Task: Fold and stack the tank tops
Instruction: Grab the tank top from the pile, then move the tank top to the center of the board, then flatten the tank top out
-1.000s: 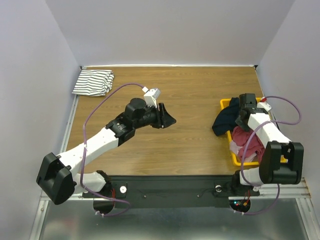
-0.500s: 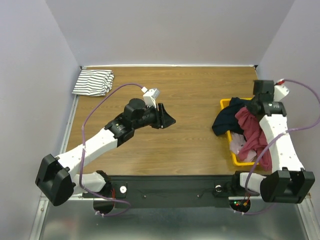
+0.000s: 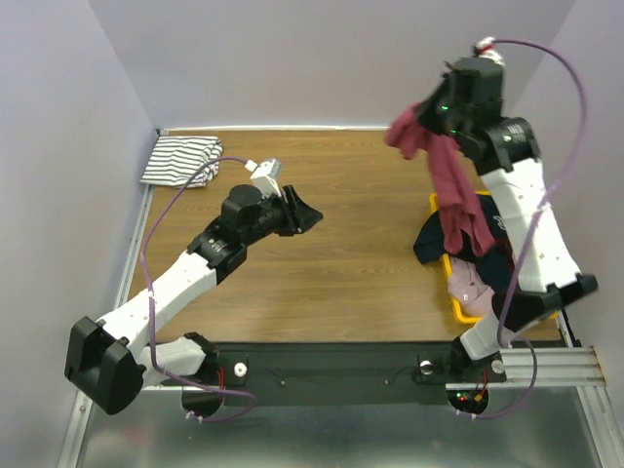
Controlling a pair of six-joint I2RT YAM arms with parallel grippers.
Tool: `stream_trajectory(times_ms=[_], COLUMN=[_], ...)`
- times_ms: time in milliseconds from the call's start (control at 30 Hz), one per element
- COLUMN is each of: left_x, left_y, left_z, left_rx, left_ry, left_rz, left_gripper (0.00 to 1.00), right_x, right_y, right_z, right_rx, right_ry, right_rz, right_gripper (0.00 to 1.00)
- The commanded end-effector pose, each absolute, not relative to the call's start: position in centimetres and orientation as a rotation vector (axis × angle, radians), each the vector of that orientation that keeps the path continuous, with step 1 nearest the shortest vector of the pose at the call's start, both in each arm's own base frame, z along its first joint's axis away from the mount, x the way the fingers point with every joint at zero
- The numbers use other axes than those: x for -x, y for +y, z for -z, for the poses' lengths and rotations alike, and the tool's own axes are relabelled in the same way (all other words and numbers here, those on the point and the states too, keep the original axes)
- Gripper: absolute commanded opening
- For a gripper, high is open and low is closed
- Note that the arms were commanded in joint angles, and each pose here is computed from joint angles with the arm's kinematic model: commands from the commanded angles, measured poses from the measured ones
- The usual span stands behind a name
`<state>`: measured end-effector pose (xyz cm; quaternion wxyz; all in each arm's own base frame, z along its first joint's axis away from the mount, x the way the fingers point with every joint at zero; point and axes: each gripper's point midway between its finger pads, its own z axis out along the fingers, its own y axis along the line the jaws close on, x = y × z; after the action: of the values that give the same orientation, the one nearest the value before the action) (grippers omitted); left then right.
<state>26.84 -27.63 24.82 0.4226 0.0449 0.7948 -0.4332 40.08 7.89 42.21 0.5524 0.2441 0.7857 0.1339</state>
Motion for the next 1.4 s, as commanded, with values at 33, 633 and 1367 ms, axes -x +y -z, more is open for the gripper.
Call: stream_trajectory(times_ms=[33,633,1367], left_x=[-29.0,-31.1,-32.5], left_y=[-24.5,-15.8,-21.3], left_z=[-26.9,-17.3,-6.1], left_rx=[0.031,0.537,0.469], left_ry=[1.913,1.998,2.315], left_rz=[1.061,0.741,0.675], left_gripper=[0.49,0.48,0.47], right_x=[-41.6,-35.2,-35.9], right_y=[17.2,26.2,19.0], right_z=[-48.8,-16.0,-8.0], right_rx=[-0.356,-0.089,-0.163], right_ry=[1.764,2.378,2.435], right_rz=[-0.531,-0.638,-0.273], right_gripper=[0.0,0.62,0.5])
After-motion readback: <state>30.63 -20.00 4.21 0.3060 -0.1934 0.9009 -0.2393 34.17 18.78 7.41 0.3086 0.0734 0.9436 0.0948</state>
